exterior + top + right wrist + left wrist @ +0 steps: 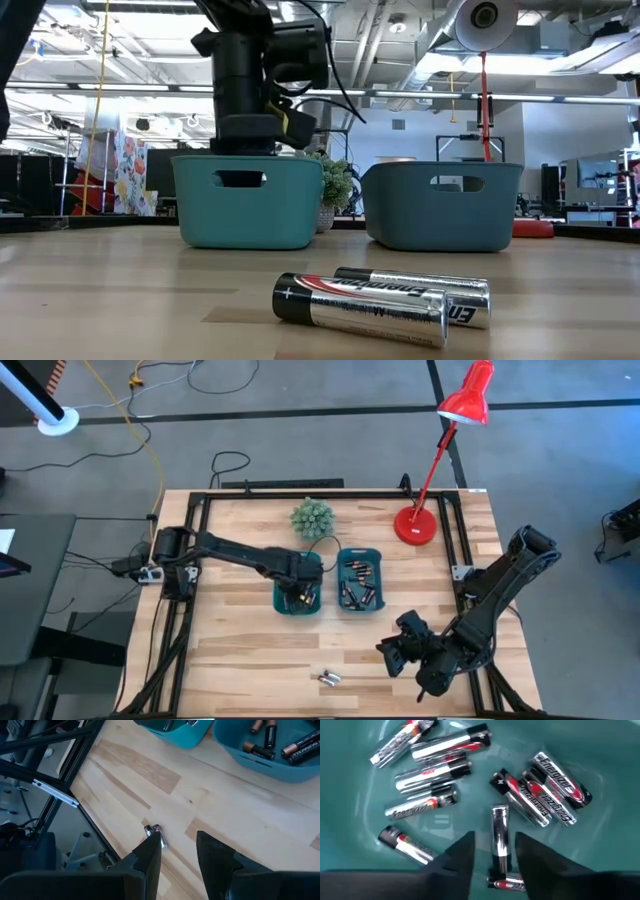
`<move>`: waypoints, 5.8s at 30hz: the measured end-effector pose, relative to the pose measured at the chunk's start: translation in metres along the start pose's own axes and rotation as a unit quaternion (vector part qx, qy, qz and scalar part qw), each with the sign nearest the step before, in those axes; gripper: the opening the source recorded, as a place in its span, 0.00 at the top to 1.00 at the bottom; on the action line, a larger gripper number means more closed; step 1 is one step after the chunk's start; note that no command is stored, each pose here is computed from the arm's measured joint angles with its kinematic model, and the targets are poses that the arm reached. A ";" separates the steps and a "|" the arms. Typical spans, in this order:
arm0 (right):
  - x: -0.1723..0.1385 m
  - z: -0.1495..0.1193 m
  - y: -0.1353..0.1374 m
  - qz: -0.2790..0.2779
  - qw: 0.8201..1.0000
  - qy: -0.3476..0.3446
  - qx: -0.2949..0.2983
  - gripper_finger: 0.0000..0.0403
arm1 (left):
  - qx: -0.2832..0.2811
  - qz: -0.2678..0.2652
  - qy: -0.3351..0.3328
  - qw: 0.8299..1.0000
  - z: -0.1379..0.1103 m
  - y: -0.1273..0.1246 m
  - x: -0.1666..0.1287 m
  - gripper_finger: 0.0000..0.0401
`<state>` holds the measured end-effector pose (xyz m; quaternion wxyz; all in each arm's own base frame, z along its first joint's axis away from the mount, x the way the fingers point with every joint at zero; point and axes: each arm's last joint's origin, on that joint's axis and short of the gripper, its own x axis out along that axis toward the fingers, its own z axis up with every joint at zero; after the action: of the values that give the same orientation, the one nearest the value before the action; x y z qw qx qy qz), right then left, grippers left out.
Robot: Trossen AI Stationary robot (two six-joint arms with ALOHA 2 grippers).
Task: Sort batteries
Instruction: Put the silver battery into the green bin
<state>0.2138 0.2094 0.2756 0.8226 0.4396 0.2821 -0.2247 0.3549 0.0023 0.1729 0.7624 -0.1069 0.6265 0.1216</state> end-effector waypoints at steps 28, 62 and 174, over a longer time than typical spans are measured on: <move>0.113 -0.093 -0.019 -0.013 0.976 0.018 -0.217 0.65 | -0.057 -0.005 -0.297 0.953 -0.090 -0.055 -0.175 0.46; 0.184 -0.067 0.004 0.021 0.940 0.064 -0.334 0.55 | -0.191 -0.046 -0.295 0.935 -0.210 -0.072 -0.114 0.46; 0.245 0.191 0.018 -0.117 0.940 0.120 -0.296 0.99 | -0.094 0.002 -0.282 0.955 -0.215 -0.064 -0.089 0.46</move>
<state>0.4570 0.0268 0.2111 0.8434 0.1636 0.4823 -0.1709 0.1585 -0.1305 0.2193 0.8941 -0.1381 0.3725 0.2067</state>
